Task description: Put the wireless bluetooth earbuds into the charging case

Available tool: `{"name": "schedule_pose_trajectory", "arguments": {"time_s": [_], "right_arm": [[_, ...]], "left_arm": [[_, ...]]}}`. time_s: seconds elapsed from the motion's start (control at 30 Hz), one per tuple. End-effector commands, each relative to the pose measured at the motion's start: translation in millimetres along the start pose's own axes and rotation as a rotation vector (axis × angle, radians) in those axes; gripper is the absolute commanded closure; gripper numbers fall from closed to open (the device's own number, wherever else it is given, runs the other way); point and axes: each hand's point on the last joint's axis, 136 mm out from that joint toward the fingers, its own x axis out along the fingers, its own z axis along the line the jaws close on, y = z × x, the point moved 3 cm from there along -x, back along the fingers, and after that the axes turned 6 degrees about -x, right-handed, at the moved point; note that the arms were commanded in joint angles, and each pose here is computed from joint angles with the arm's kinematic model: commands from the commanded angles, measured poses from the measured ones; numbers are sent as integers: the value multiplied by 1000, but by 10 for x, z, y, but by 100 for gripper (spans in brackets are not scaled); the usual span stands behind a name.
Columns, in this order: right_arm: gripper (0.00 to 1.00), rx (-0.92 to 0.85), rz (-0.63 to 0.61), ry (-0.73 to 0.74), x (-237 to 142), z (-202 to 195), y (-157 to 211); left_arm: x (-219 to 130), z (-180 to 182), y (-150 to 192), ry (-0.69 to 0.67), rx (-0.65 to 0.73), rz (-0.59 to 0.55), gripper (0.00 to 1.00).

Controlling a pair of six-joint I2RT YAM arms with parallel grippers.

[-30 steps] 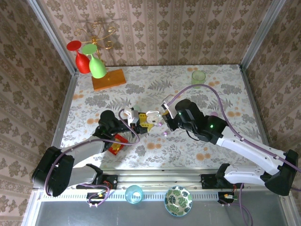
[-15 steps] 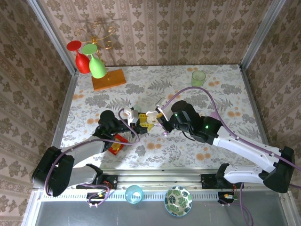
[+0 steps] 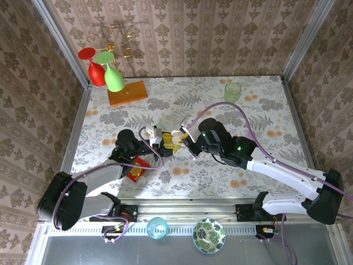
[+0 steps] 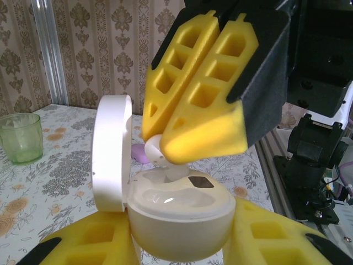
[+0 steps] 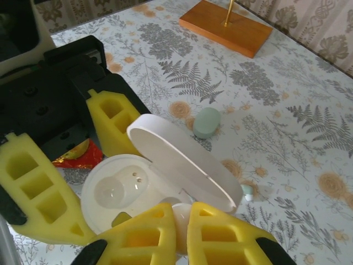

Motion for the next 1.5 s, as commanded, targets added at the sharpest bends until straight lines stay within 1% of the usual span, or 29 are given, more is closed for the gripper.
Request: {"name": "schedule_pose_trajectory", "arguments": {"time_s": [0.0,0.27,0.3,0.4,0.5,0.57,0.67,0.77,0.9,1.0,1.13,1.23,1.27,1.37,1.47], "right_arm": [[92,-8,-6,-34,40,75,18],[90,-48,42,-5,48,42,124],[89,-47,43,-8,46,47,124],[82,-34,22,-41,28,88,69],[75,-5,-25,-65,1,118,-12],[73,9,-52,-72,-22,126,-61],[70,25,-79,-60,-71,95,-118],[66,46,-110,-38,-159,51,-174],[56,103,-220,-38,-362,-12,-264],[51,196,-323,-72,-509,-137,-272],[50,410,-399,-10,-552,-558,-39],[49,587,-396,76,-477,-895,268],[49,640,-379,107,-436,-989,383],[48,797,-255,167,-231,-1213,758],[48,917,-84,213,14,-1327,1134]], "left_arm": [[10,10,-117,5,20,-28,79],[6,23,-143,-6,13,-34,79],[6,23,-141,-6,12,-33,79],[9,27,-134,-5,17,-33,79],[13,27,-134,0,23,-37,79],[16,24,-144,5,25,-43,79],[20,29,-142,7,23,-45,79],[18,30,-136,7,27,-44,79],[1,38,-133,-2,35,-48,79],[-17,34,-140,-5,40,-51,79],[-43,33,-158,-18,58,-51,79],[-36,21,-187,-10,64,-54,79],[-38,11,-196,-7,65,-57,79],[-45,-9,-226,0,73,-67,79],[-52,-16,-230,-2,75,-68,79]]}}
